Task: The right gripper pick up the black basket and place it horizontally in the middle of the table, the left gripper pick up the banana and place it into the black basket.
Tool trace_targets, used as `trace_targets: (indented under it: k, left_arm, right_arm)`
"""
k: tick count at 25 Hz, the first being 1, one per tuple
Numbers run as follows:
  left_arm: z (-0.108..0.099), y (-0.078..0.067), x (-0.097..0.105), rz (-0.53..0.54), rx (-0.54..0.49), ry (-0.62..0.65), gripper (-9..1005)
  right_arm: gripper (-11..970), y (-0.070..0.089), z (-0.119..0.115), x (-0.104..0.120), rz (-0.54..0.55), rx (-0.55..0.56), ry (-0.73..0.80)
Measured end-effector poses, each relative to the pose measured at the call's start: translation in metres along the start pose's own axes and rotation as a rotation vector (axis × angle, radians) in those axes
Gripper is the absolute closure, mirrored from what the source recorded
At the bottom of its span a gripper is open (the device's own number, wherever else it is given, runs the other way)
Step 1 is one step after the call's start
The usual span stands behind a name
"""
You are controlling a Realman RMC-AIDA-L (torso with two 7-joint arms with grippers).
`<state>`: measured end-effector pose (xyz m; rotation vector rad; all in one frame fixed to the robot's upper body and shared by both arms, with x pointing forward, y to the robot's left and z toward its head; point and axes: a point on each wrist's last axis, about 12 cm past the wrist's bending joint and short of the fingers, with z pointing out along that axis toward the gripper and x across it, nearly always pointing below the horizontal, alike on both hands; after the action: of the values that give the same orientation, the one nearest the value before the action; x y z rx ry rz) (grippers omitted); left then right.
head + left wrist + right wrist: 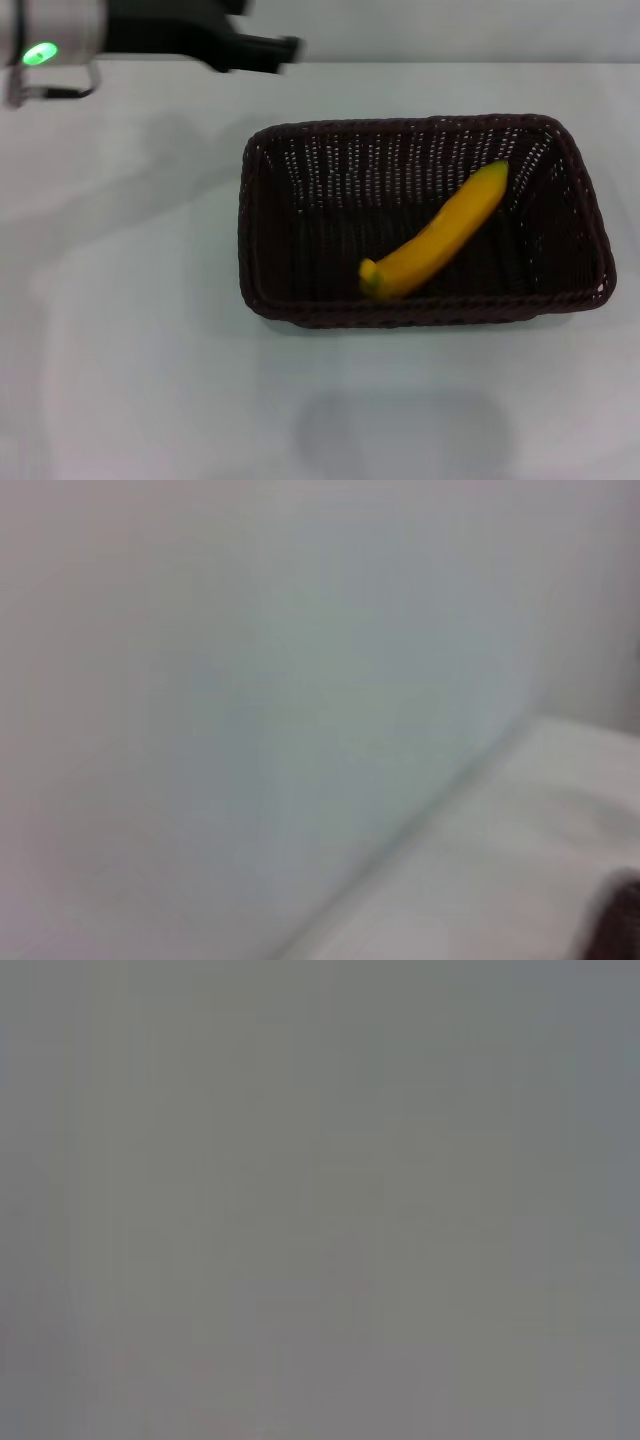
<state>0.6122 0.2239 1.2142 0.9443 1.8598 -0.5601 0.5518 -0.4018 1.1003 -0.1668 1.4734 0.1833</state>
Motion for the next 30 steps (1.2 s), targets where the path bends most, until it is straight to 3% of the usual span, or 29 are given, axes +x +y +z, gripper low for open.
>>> trace_targets:
  k: [4, 7, 13, 18, 24, 30]
  left_arm:
    - [-0.032, 0.010, 0.043, -0.007, -0.157, -0.195, 124]
    - [-0.051, 0.014, 0.087, -0.031, -0.279, -0.348, 123]
    - [-0.067, 0.014, 0.157, -0.112, -0.504, -0.515, 123]
    - [-0.076, 0.003, 0.205, -0.197, -0.709, -0.622, 123]
    - [-0.082, -0.013, 0.231, -0.242, -0.902, -0.693, 123]
    - [-0.089, -0.020, 0.242, -0.283, -0.968, -0.710, 124]
  right_arm:
    - [130, 0.005, -0.005, 0.003, 0.011, 0.002, -0.053]
    - [130, 0.012, -0.013, 0.012, 0.013, 0.035, -0.095]
    - [130, 0.022, -0.031, 0.029, 0.033, 0.123, -0.148]
    - [130, 0.028, -0.040, 0.039, 0.065, 0.160, -0.139]
    - [130, 0.032, -0.046, 0.049, 0.032, 0.189, -0.099]
    - [130, 0.028, -0.049, 0.051, 0.008, 0.222, -0.085]
